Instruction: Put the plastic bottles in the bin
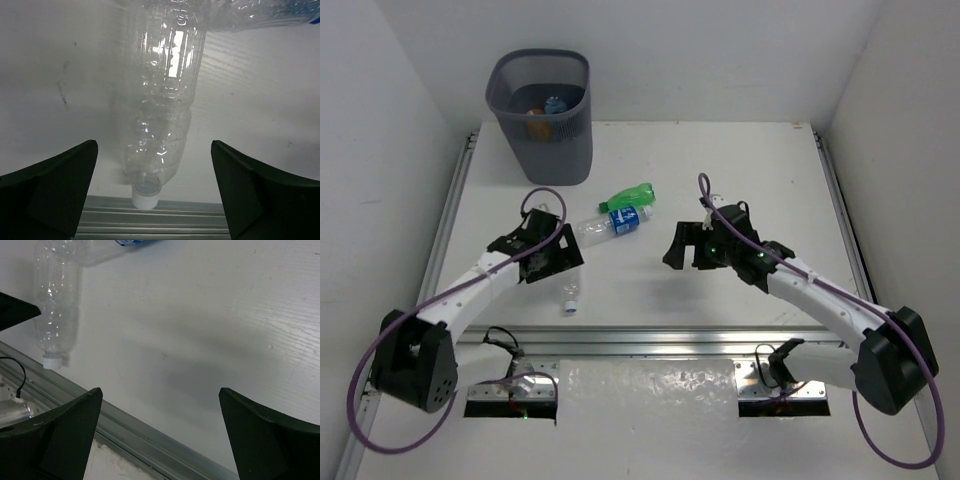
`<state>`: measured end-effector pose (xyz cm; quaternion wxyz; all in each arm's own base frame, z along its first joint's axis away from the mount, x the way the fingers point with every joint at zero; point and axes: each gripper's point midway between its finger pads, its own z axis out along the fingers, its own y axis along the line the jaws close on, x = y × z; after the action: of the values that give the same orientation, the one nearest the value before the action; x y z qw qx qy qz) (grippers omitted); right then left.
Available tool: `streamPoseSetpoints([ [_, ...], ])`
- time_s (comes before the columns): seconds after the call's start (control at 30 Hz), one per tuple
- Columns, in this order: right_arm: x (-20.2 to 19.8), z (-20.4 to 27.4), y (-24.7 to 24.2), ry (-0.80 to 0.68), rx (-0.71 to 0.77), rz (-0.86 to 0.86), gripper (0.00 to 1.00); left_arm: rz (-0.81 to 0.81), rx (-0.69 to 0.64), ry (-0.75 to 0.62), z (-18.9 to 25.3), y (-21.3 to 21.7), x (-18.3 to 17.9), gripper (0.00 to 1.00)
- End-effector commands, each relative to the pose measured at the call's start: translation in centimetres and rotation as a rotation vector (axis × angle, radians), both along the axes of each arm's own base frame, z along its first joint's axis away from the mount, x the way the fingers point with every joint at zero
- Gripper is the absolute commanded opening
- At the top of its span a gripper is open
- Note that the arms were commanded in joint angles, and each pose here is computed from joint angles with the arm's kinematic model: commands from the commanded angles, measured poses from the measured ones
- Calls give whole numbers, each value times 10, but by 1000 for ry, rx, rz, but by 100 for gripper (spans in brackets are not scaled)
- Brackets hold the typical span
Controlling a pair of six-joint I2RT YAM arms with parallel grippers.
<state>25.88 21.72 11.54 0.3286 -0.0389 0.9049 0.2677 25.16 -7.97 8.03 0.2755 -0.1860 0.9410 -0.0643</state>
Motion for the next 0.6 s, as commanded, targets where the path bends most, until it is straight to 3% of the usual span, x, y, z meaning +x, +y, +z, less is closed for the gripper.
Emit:
streamPoseSetpoints([
  [0.0, -1, 11, -6, -56, -11, 35, 99, -26, -54, -26, -8, -17, 20, 93],
  [0.2, -2, 10, -11, -63, -26, 53, 99, 20, -10, 8, -31, -13, 32, 78],
  [0.3, -3, 9, -11, -66, -20, 57, 99, 103, 53, 26, -36, 3, 33, 58],
  [0.5, -3, 12, -11, -80, -13, 58, 99, 211, 64, -2, -42, 32, 34, 56],
  [0.57, -3, 12, -12, -87, -11, 59, 99, 188, 40, 16, -49, 26, 35, 29],
])
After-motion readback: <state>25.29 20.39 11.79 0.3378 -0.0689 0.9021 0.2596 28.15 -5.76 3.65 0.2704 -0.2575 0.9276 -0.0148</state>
